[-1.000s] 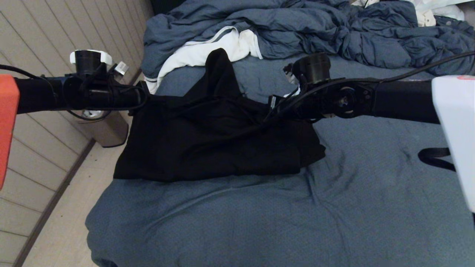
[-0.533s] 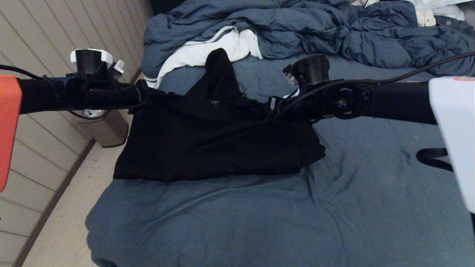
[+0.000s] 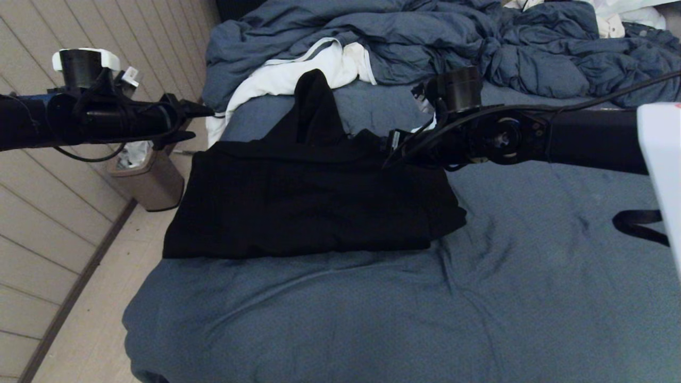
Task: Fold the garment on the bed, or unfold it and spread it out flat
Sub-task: Fold the black sweatshirt
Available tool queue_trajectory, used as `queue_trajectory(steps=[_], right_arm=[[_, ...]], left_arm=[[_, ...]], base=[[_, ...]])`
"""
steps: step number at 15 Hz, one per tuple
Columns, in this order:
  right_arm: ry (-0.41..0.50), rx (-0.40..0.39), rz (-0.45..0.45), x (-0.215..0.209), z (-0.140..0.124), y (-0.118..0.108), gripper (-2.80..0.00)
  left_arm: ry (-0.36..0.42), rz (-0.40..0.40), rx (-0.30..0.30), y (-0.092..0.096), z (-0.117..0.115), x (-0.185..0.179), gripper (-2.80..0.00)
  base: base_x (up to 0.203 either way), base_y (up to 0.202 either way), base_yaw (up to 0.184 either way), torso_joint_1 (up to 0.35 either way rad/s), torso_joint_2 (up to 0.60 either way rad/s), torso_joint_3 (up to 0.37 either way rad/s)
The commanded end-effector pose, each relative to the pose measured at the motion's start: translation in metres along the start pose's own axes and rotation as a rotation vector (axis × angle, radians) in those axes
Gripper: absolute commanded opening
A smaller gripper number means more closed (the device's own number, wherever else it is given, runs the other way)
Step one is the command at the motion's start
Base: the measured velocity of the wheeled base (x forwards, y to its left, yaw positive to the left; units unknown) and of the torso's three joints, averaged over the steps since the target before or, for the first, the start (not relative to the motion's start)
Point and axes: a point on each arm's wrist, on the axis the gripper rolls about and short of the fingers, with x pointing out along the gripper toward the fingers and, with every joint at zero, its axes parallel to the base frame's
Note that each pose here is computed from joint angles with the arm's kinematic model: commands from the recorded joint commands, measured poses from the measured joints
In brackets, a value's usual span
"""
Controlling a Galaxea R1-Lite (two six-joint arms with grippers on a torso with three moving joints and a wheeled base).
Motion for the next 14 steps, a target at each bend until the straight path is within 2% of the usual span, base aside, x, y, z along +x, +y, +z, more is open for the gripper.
queue_trajectory(steps=[1, 5, 8, 9, 10, 11, 12, 14], right_arm=[[-0.009, 0.002, 0.004, -0.006, 0.004, 0.001, 0.0], [-0.027, 0.008, -0.009, -0.01, 0.01, -0.005, 0.0], [-0.039, 0.008, -0.003, -0.034, 0.018, -0.001, 0.0], [-0.021, 0.008, -0.009, -0.046, 0.016, -0.001, -2.8], [0.008, 0.008, -0.018, -0.055, 0.013, -0.002, -2.8], [0.024, 0.013, -0.024, -0.065, 0.011, -0.004, -1.64], [0.035, 0.026, -0.042, -0.074, 0.009, -0.01, 0.0], [0.061, 0.044, -0.072, -0.095, 0.003, -0.02, 0.0]], left_arm=[[-0.013, 0.0, 0.001, -0.004, 0.005, -0.01, 0.0], [0.022, 0.023, -0.024, -0.006, -0.002, -0.021, 0.0], [0.06, 0.044, -0.056, -0.01, -0.015, -0.053, 0.0], [0.084, 0.052, -0.07, -0.011, -0.024, -0.065, -2.8], [0.109, 0.057, -0.081, -0.013, -0.034, -0.079, -2.8], [0.129, 0.058, -0.083, -0.015, -0.045, -0.094, -2.8], [0.141, 0.057, -0.078, -0.019, -0.055, -0.11, -2.8], [0.162, 0.062, -0.082, -0.022, -0.075, -0.135, -2.8]], base=[[0.0, 0.0, 0.0, 0.0, 0.0, 0.0], [0.0, 0.0, 0.0, 0.0, 0.0, 0.0], [0.0, 0.0, 0.0, 0.0, 0.0, 0.0], [0.0, 0.0, 0.0, 0.0, 0.0, 0.0], [0.0, 0.0, 0.0, 0.0, 0.0, 0.0], [0.0, 0.0, 0.0, 0.0, 0.0, 0.0], [0.0, 0.0, 0.0, 0.0, 0.0, 0.0], [0.0, 0.0, 0.0, 0.0, 0.0, 0.0]])
